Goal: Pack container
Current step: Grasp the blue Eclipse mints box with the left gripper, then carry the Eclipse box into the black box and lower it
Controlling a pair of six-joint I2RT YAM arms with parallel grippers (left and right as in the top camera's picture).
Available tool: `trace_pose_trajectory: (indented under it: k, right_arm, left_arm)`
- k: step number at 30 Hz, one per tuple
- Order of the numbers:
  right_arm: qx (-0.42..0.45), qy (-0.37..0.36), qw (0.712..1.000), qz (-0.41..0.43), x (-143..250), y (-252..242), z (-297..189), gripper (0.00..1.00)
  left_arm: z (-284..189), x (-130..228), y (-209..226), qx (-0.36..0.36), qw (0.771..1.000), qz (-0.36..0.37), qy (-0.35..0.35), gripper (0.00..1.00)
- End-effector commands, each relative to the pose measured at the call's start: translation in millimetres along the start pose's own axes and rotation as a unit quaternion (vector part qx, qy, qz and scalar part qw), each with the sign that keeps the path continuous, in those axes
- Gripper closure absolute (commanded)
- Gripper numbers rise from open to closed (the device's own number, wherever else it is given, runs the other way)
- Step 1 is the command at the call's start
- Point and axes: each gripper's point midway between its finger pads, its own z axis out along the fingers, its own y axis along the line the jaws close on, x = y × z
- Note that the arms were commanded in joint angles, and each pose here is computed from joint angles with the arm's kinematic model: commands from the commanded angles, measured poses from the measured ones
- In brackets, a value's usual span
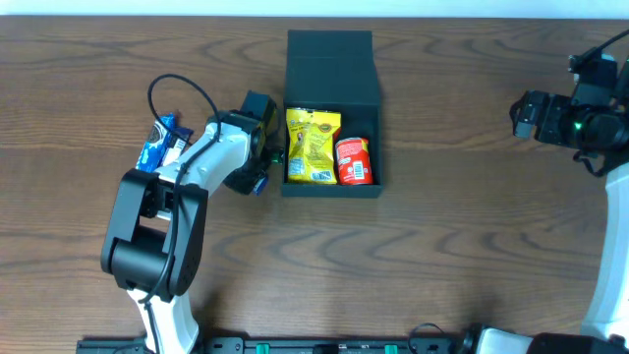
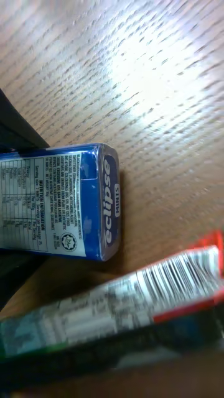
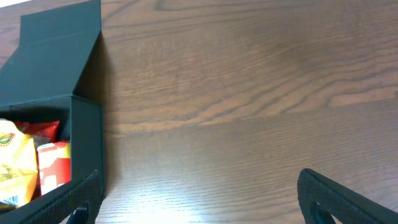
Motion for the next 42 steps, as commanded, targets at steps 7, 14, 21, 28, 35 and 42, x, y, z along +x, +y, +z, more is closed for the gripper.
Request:
trace_pose_trajectory:
  k: [7, 14, 21, 28, 35, 42]
  right_arm:
    - [-0.003, 0.003, 1.000, 0.010, 2, -1, 1, 0.01]
    - [-0.003, 0.002, 1.000, 0.010, 2, -1, 1, 0.01]
    - [-0.003, -0.004, 1.000, 0.008, -1, -1, 1, 0.01]
    - [-0.003, -0.005, 1.000, 0.008, -1, -1, 1, 0.01]
    - [-0.003, -0.001, 1.000, 0.009, 0, -1, 1, 0.01]
    - [-0.003, 0.000, 1.000, 0.009, 1, -1, 1, 0.01]
  left_arm:
    - [-59, -44, -34, 0.009, 0.994, 0.079, -0.079, 0.84]
    - [-130, -46, -110, 0.160, 0.984, 0.047, -0.067, 0.95]
    - [-163, 9, -189, 0.318, 0.948, 0.009, -0.005, 0.94]
    - [-146, 75, -219, 0.329, 0.943, 0.014, 0.036, 0.95]
    - [-129, 119, -231, 0.305, 0.948, 0.035, 0.078, 0.94]
    - [-124, 136, -214, 0.263, 0.959, -0.010, 0.100, 0.94]
